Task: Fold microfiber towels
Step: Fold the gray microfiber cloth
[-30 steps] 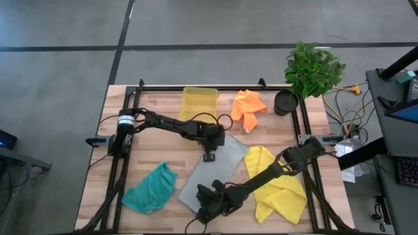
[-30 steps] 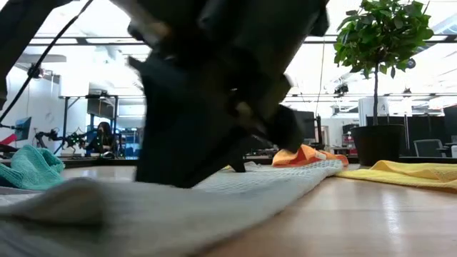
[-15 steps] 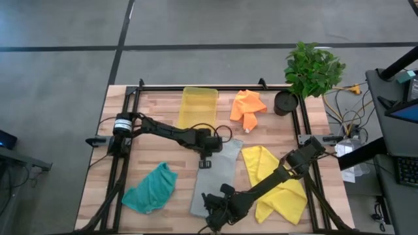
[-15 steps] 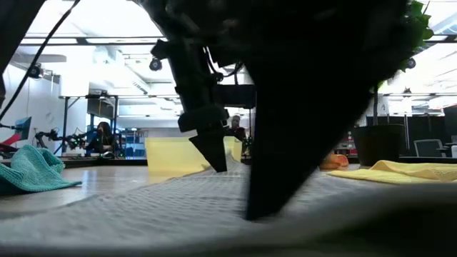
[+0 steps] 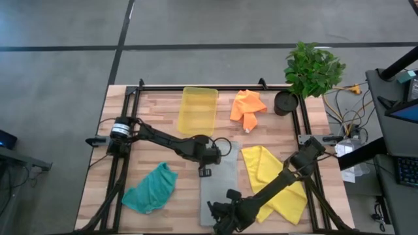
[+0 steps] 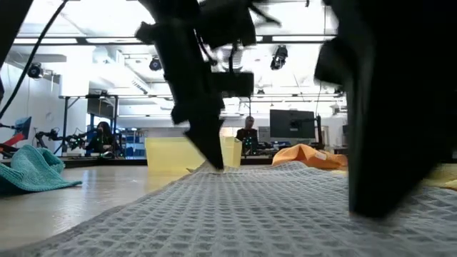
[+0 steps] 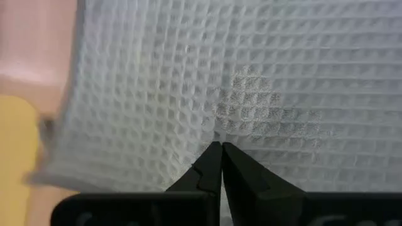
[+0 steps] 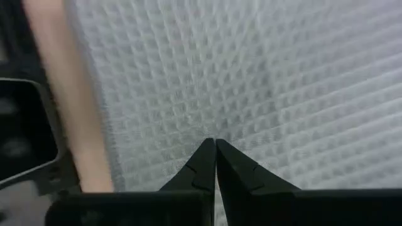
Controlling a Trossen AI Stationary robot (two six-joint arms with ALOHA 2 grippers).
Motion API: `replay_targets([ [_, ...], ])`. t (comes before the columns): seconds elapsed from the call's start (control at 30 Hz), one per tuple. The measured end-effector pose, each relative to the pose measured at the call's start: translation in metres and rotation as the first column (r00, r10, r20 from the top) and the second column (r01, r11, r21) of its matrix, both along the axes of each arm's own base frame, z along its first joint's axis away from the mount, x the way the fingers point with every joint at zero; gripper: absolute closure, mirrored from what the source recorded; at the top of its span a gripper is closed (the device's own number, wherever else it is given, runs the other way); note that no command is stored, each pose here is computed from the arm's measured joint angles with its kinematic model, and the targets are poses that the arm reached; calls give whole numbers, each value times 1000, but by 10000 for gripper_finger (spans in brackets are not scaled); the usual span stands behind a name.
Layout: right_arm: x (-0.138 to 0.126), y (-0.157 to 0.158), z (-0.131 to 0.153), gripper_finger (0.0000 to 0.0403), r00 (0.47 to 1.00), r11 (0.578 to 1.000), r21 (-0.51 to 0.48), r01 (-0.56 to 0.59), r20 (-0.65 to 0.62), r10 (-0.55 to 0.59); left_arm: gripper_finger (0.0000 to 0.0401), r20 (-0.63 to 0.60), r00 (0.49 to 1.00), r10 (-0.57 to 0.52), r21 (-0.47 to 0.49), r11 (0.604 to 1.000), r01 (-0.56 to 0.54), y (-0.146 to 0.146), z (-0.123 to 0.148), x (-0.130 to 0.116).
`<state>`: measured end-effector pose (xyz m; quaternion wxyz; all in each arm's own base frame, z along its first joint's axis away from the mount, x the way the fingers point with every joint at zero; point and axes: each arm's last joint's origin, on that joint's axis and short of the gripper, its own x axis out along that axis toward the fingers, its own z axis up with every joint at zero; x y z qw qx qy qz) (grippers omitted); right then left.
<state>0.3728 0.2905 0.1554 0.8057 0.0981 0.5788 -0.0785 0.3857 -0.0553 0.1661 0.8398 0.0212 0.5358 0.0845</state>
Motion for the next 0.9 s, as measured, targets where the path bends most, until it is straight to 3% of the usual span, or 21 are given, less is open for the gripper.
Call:
replay_targets([
  [0.17,-15,-19,67,394,990,994,-101,38,142,-24,401,146,989,17,72,997,-28,4,43,-9],
  [0.27,-23,-29,83,394,982,985,-162,53,185,-23,401,190,981,-27,91,996,9,6,63,-18],
  [0.37,-35,-39,101,394,968,985,-157,72,250,-31,401,233,966,-108,90,992,89,1,83,-29],
  [0.47,-51,-47,116,394,937,992,-89,92,344,-56,401,254,941,-223,48,975,218,-12,93,-44],
  [0.6,-74,-51,96,394,873,993,77,87,474,-113,401,250,912,-326,-5,941,338,-38,89,-72],
  [0.77,-108,-63,73,394,766,935,354,36,591,-253,401,314,891,-329,-109,919,378,-76,76,-107],
  [0.9,-127,-78,47,394,724,901,434,2,621,-301,401,401,846,-350,-159,883,441,-105,69,-123],
])
